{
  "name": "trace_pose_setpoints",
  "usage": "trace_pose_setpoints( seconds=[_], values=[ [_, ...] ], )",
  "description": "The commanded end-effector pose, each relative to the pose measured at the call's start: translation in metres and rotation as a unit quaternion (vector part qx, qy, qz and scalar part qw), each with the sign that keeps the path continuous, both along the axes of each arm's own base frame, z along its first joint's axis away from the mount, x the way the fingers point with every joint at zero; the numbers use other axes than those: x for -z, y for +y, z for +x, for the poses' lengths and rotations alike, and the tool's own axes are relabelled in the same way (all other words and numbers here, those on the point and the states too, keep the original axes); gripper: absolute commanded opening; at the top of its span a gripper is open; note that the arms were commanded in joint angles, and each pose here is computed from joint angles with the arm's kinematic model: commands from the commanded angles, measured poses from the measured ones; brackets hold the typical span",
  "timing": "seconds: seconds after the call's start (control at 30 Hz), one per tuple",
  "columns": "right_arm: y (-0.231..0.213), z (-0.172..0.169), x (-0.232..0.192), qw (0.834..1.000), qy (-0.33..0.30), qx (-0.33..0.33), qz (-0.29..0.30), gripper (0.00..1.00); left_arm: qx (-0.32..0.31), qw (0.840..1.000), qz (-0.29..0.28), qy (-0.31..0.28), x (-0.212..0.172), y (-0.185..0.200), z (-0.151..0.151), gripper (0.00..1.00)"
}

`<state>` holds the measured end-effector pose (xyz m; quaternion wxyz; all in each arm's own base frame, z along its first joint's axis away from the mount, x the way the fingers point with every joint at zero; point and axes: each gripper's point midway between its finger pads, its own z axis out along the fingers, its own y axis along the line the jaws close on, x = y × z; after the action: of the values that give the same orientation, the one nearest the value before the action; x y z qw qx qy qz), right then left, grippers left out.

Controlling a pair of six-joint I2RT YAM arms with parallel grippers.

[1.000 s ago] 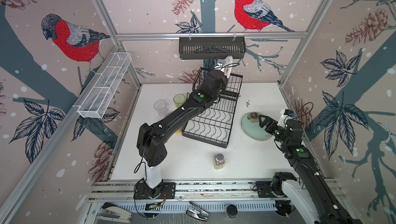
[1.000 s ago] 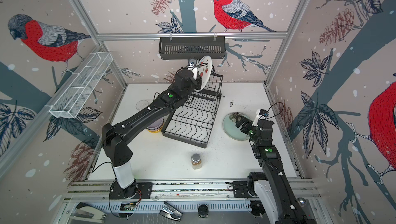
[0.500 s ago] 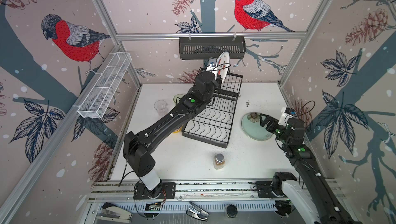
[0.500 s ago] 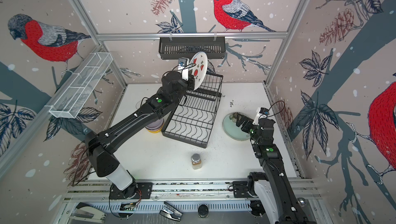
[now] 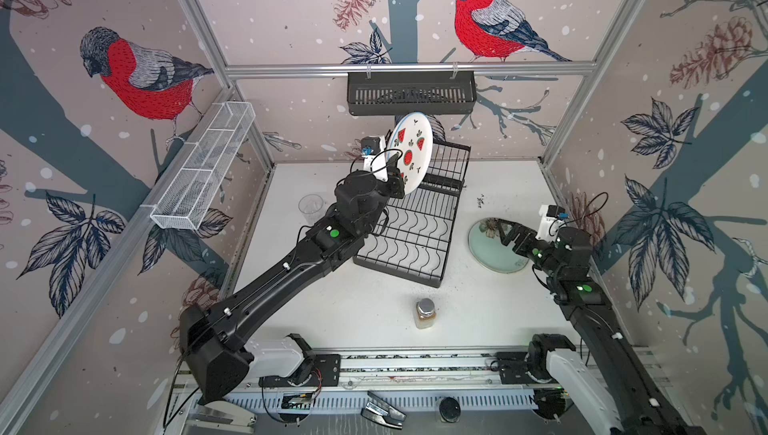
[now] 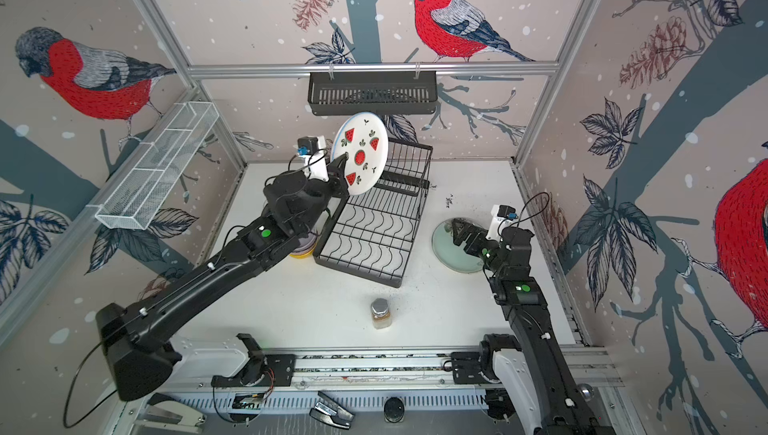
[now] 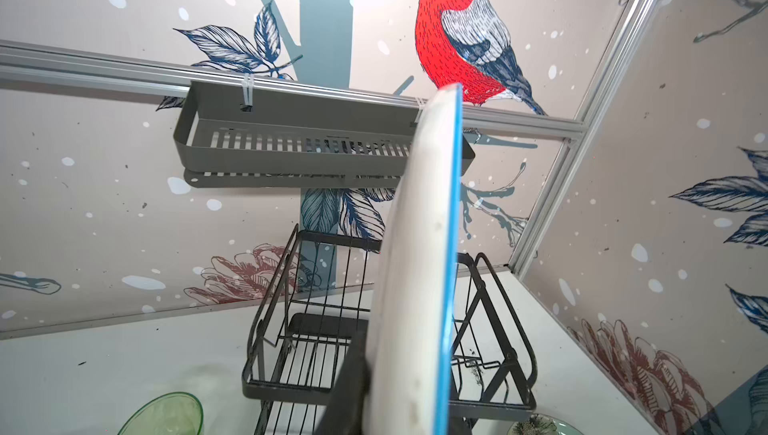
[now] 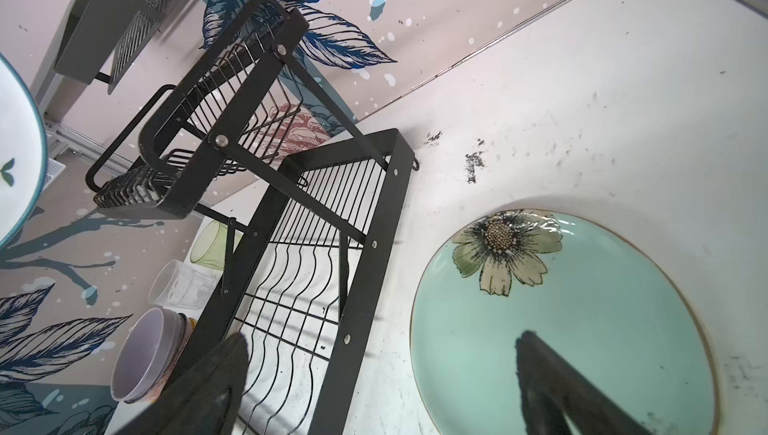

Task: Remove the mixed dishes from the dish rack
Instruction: 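Lift the watermelon plate out of the rack while the right gripper reaches toward it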

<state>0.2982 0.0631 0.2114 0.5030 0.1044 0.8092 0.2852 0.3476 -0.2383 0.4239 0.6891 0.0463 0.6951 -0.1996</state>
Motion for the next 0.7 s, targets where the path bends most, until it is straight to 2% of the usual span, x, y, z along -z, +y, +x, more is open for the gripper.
trace_pose_setpoints(
  seconds=[0.0,0.3,0.5,0.67],
  values=[
    [0.012,0.002,-0.020,0.999,-0.028,-0.027,0.025,1.00,0.005,0.992,-0.110,-0.054,-0.042,0.018,-0.014,0.00],
    [0.046,-0.002,-0.040,0.994,-0.041,-0.081,0.058,1.00,0.092,0.970,-0.224,-0.005,-0.007,0.039,-0.032,0.00],
    [0.075,-0.009,-0.047,0.989,-0.046,-0.116,0.079,1.00,0.129,0.960,-0.247,0.026,0.013,0.035,-0.039,0.00],
    [0.096,-0.017,-0.053,0.984,-0.058,-0.138,0.095,1.00,0.188,0.943,-0.270,0.044,0.022,0.018,-0.046,0.00]
  ],
)
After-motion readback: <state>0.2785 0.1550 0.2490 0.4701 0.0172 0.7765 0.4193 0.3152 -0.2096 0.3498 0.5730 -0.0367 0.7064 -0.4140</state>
